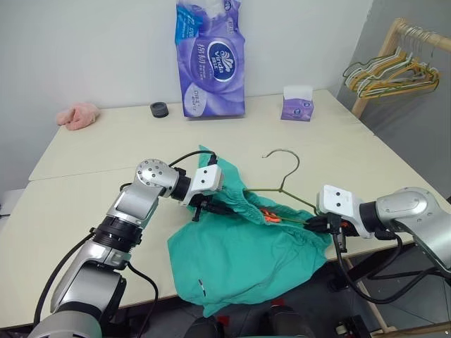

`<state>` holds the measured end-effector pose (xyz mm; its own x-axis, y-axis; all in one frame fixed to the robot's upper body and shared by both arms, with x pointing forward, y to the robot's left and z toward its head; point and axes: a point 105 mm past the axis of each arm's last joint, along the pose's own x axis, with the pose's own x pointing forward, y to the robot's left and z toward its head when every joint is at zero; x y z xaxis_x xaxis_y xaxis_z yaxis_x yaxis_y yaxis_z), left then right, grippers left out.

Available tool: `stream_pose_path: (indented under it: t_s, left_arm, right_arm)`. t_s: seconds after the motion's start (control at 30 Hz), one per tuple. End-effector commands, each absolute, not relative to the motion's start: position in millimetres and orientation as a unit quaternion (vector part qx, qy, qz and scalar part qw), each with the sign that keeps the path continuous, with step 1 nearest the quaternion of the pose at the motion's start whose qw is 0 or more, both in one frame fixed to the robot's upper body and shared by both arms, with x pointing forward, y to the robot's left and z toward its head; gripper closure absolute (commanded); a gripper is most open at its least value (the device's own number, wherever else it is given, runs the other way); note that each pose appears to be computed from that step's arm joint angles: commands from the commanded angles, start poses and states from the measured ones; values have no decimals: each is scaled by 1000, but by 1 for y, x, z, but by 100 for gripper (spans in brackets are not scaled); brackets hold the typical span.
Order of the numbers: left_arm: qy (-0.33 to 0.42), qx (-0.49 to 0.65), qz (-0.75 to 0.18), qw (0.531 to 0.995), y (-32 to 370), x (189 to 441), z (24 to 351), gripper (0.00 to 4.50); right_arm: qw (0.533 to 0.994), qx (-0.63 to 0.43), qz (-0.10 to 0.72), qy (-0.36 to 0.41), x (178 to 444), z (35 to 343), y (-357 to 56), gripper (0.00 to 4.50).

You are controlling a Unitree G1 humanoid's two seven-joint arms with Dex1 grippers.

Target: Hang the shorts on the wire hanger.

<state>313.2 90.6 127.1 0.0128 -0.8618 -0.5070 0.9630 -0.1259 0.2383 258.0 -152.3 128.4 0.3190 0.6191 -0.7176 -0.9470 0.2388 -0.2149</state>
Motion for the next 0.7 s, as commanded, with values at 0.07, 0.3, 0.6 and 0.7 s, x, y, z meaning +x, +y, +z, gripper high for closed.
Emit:
stream_pose_path:
  t_s: [0.07, 0.3, 0.6, 0.7]
  left_arm:
    - [56, 280, -708, 646, 73, 308, 139, 444]
    - [61, 275, -710, 646, 72, 306, 138, 446]
    - [68, 278, -706, 648, 75, 306, 135, 448]
    - [71, 285, -703, 648, 77, 306, 134, 448]
  right_arm:
    - [725, -341, 566, 195, 248, 149, -129, 450]
    - [712, -359, 574, 186, 247, 151, -127, 450]
    - [701, -469, 491, 216, 271, 168, -188, 184]
    - [713, -493, 442, 228, 281, 181, -218, 82]
